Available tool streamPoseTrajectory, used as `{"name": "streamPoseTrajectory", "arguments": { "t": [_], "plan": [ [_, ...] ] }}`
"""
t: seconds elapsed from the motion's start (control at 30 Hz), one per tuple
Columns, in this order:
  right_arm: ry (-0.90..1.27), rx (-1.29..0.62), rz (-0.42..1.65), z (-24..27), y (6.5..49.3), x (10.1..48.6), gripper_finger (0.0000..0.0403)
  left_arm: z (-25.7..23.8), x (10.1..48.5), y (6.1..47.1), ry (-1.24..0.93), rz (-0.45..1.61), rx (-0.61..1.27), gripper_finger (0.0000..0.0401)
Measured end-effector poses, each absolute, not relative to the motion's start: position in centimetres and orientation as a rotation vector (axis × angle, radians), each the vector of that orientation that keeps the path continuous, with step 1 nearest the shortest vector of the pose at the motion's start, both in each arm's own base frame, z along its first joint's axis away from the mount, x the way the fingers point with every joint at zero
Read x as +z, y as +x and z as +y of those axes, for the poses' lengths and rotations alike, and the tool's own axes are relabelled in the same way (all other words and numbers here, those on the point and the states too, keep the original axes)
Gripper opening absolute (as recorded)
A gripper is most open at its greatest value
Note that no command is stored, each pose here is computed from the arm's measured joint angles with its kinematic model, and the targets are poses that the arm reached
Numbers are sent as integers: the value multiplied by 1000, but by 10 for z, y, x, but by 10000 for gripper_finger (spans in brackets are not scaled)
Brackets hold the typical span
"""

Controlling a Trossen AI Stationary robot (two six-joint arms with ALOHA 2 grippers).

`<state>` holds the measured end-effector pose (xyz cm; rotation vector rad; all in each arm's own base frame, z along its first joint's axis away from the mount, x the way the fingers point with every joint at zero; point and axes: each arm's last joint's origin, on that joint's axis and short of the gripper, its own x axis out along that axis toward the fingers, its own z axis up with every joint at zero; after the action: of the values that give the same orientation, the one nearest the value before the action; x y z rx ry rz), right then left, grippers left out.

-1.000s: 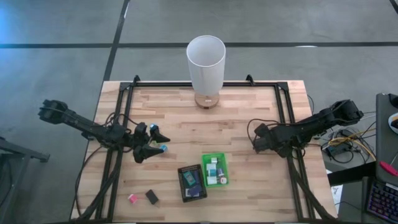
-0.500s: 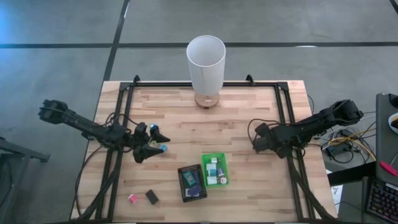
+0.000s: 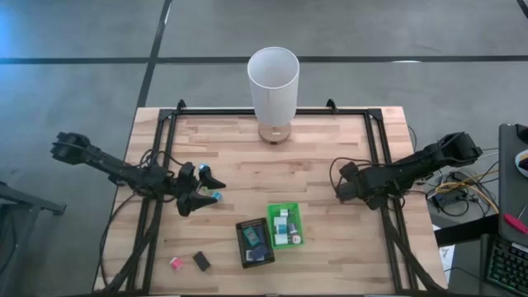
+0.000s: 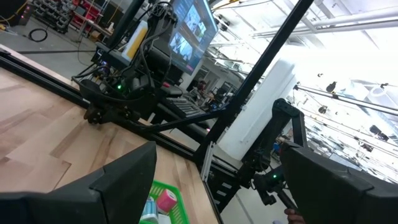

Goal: Pick & Place Office items
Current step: Put the white black charger adapter into the green bin

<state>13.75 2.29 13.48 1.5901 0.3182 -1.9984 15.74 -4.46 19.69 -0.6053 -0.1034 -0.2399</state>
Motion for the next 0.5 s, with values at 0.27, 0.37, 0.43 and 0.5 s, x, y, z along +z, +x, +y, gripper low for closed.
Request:
{"name": "streamPoseTrajectory", "arguments": {
  "t": [0.27, 0.37, 0.43, 0.5],
  "plan": [
    [1609, -2014, 276, 23, 137, 135, 210, -45, 197, 157, -605, -103, -240, 340],
    [1648, -2042, 244, 23, 137, 135, 210, -45, 197, 157, -605, -103, -239, 340],
    [1661, -2049, 227, 23, 138, 135, 210, -45, 197, 157, -605, -103, -239, 340],
    [1664, -2052, 222, 23, 138, 135, 210, -45, 197, 157, -605, -104, -240, 340]
  ]
}}
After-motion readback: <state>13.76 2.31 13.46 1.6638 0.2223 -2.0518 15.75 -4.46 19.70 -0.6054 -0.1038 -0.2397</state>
